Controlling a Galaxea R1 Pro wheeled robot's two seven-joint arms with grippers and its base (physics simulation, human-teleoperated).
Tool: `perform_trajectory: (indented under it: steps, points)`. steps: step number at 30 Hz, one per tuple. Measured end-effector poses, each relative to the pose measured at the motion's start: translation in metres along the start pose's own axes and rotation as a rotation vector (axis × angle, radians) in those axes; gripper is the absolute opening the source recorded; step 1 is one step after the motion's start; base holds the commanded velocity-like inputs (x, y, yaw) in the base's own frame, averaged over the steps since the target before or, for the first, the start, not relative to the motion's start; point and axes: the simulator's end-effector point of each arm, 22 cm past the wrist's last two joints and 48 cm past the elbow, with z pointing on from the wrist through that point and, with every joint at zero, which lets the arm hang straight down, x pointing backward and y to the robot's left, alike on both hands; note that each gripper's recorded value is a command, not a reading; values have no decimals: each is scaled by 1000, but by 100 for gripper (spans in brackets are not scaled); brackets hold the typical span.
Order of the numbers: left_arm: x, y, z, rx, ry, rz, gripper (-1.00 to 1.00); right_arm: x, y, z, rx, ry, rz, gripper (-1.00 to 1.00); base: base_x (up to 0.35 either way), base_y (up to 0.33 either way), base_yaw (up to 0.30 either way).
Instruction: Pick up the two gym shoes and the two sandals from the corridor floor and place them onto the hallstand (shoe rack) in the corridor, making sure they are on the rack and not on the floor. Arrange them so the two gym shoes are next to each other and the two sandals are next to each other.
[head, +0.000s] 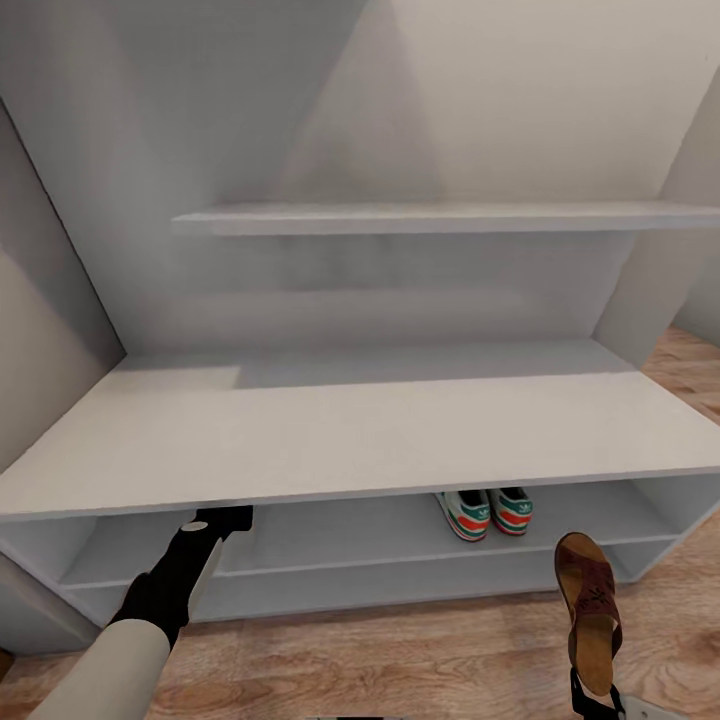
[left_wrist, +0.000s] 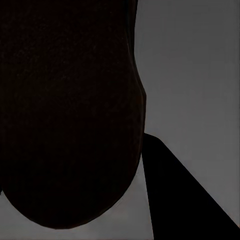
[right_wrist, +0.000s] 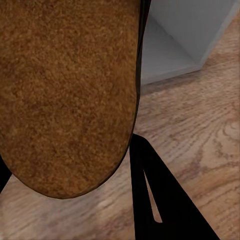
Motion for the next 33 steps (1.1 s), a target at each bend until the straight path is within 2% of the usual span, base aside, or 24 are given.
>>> perform_trajectory:
  steps: [5, 6, 16, 33]
  points:
    - [0, 0, 0, 0, 0, 0, -100, 0, 0, 0, 0, 0, 0, -100, 5, 1, 0]
    - [0, 0, 0, 0, 0, 0, 100, 0, 0, 0, 0, 0, 0, -100, 0, 0, 0]
    - [1, 2, 0, -5, 3, 3, 100, 0, 0, 0, 0, 1, 0, -100, -25, 0, 0]
    - [1, 5, 0, -8, 1, 3, 100, 1, 0, 0, 0, 2, 0, -100, -322, 0, 0]
